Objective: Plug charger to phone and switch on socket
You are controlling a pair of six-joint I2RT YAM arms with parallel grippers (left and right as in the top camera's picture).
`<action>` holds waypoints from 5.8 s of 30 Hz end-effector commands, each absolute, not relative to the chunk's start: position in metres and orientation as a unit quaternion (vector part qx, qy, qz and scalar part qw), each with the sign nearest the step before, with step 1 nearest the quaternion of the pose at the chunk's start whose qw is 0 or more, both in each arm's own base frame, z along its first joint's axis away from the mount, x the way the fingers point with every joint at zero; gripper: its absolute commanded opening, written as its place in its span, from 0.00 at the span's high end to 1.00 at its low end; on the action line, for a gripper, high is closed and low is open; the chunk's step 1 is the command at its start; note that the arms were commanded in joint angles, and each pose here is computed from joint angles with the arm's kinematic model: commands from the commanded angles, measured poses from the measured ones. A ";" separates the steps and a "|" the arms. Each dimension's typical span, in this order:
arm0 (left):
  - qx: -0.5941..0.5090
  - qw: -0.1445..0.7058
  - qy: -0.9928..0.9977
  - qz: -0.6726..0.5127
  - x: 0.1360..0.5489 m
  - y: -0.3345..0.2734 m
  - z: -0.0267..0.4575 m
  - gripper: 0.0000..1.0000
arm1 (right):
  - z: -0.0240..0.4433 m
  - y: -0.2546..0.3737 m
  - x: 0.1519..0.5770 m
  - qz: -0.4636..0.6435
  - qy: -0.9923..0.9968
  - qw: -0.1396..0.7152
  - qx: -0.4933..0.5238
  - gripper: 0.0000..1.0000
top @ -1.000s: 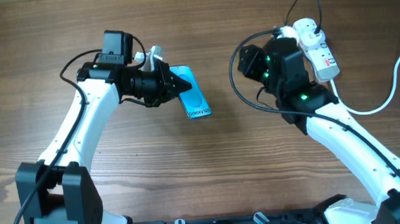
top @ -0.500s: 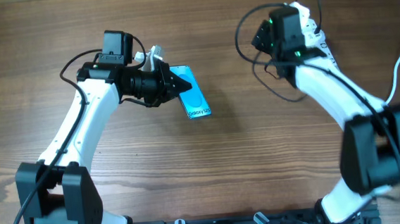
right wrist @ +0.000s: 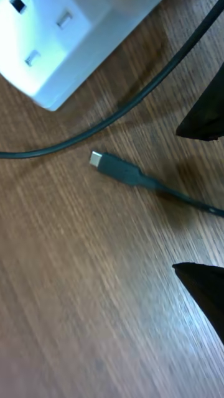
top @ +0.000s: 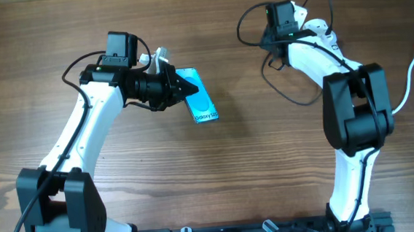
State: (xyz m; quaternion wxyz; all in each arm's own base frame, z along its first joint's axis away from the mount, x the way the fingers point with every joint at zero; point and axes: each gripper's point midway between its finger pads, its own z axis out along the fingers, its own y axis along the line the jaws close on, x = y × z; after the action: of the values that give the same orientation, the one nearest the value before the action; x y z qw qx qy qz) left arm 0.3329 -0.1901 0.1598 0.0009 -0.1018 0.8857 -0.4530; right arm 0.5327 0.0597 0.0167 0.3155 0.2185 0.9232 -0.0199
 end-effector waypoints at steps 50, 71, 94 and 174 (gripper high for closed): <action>-0.108 -0.020 0.879 -0.465 0.327 -0.192 0.166 0.96 | -0.052 0.132 0.394 -0.011 0.999 0.018 0.027 0.01; -0.110 -0.021 0.878 -0.465 0.326 -0.192 0.166 0.96 | -0.072 0.149 0.379 0.048 0.999 0.002 0.026 0.96; 0.028 0.108 0.845 -0.524 0.359 -0.206 0.198 0.96 | 0.094 0.192 0.324 0.517 0.840 -0.023 -0.165 0.96; 0.181 0.191 0.720 -0.642 0.361 -0.259 0.290 0.96 | 0.236 0.223 0.275 0.670 0.678 0.147 -0.266 0.96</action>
State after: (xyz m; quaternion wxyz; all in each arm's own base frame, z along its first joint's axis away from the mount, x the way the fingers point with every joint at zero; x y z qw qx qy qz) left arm 0.3620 -0.2593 0.2830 0.1680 0.1520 0.7300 -0.6448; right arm 0.2758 0.2223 0.2302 0.1496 -0.2666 0.6900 0.6560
